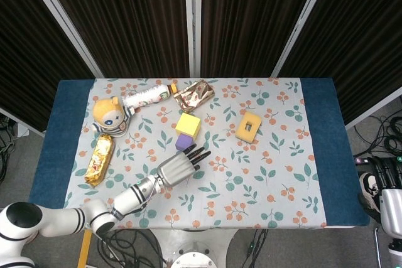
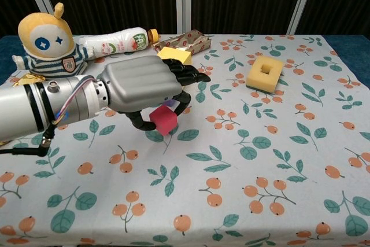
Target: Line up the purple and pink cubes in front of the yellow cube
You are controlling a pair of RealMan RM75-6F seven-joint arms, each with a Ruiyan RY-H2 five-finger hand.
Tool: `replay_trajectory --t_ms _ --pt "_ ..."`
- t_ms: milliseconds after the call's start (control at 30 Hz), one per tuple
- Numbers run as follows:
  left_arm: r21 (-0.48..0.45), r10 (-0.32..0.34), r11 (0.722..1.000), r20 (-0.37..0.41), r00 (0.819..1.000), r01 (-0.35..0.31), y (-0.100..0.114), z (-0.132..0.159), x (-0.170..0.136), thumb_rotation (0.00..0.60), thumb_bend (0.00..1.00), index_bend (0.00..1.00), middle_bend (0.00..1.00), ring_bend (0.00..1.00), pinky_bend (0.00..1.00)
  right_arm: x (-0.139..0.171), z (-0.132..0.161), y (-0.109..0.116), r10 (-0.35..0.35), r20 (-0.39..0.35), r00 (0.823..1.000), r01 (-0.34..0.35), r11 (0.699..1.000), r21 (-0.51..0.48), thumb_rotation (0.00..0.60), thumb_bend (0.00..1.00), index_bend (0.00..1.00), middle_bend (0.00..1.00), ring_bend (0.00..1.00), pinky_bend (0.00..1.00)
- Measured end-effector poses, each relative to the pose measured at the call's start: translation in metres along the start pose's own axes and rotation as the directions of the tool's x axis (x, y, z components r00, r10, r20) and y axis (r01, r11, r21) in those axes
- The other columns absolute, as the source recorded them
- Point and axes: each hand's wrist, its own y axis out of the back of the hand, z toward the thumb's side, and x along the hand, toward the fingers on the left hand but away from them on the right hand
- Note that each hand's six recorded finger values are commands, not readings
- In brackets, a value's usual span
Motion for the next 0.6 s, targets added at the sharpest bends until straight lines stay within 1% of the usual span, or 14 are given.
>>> replay_trajectory --t_ms 167,433,600 --pt "0.034 -0.011 0.999 -0.006 1.0 0.012 -0.003 -0.014 0.008 0.6 0.29 0.54 0.08 0.02 0.13 0.001 0.0 0.002 -0.004 0.005 1.0 0.004 1.0 0.003 0.6 0.15 0.11 0.12 0.06 0.19" --pt "0.029 -0.049 0.998 -0.039 0.998 0.05 -0.012 -0.026 0.017 0.6 0.29 0.53 0.07 0.02 0.13 0.002 -0.001 0.002 -0.004 0.011 1.0 0.004 1.0 0.007 0.6 0.15 0.11 0.12 0.06 0.19" --pt "0.049 -0.048 0.997 -0.052 0.997 0.051 -0.014 -0.031 0.018 0.6 0.29 0.53 0.07 0.02 0.13 0.001 0.0 0.001 -0.001 0.01 1.0 0.001 1.0 0.008 0.6 0.15 0.11 0.12 0.06 0.19"
